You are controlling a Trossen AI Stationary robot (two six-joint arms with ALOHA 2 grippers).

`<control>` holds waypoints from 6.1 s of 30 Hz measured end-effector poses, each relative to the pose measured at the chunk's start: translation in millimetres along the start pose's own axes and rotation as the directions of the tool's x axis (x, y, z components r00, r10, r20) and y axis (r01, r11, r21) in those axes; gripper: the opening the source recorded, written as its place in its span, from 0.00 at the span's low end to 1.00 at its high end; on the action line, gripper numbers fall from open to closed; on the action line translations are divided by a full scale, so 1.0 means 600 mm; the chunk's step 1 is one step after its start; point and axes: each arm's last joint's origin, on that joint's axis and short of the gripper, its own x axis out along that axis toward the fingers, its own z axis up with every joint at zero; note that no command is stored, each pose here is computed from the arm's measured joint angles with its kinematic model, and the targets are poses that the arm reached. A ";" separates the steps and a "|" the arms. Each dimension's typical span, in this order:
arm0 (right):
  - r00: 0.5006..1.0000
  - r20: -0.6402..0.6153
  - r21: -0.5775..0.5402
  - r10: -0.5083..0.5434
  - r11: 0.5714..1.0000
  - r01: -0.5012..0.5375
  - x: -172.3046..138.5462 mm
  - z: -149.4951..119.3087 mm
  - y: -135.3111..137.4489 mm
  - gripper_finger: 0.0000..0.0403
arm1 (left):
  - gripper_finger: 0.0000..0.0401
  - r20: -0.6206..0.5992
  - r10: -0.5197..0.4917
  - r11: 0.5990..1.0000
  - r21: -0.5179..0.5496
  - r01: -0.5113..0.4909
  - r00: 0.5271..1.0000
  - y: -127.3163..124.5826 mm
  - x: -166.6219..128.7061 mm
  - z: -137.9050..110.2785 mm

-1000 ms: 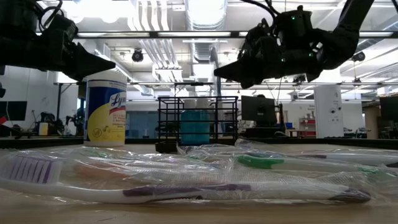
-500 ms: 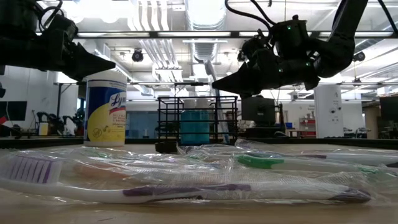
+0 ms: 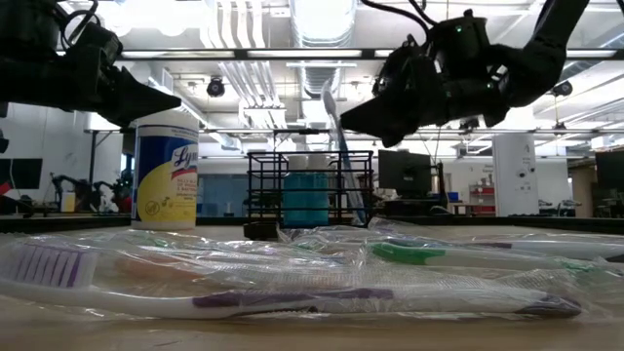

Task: Pick & Place toothbrushing station
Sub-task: Put the right blue toothbrush into the mesh organizer, then put the left blue toothbrush into the mesh organizer

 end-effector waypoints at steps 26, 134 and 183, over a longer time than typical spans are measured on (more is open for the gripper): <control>0.926 0.371 -0.046 -0.069 0.995 0.092 -0.324 0.144 0.086 0.09 | 0.02 0.013 0.000 1.000 -0.001 0.000 1.000 0.000 0.000 0.008; 0.916 0.393 0.031 -0.079 0.997 0.073 -0.304 -0.020 0.076 0.02 | 0.04 -0.922 -0.153 0.653 0.174 0.737 0.354 -0.353 0.228 -0.004; 0.918 -0.147 0.319 0.369 0.896 -0.309 0.011 0.281 0.130 0.56 | 0.00 -0.147 0.517 -0.139 0.958 0.252 0.843 -0.314 0.162 0.293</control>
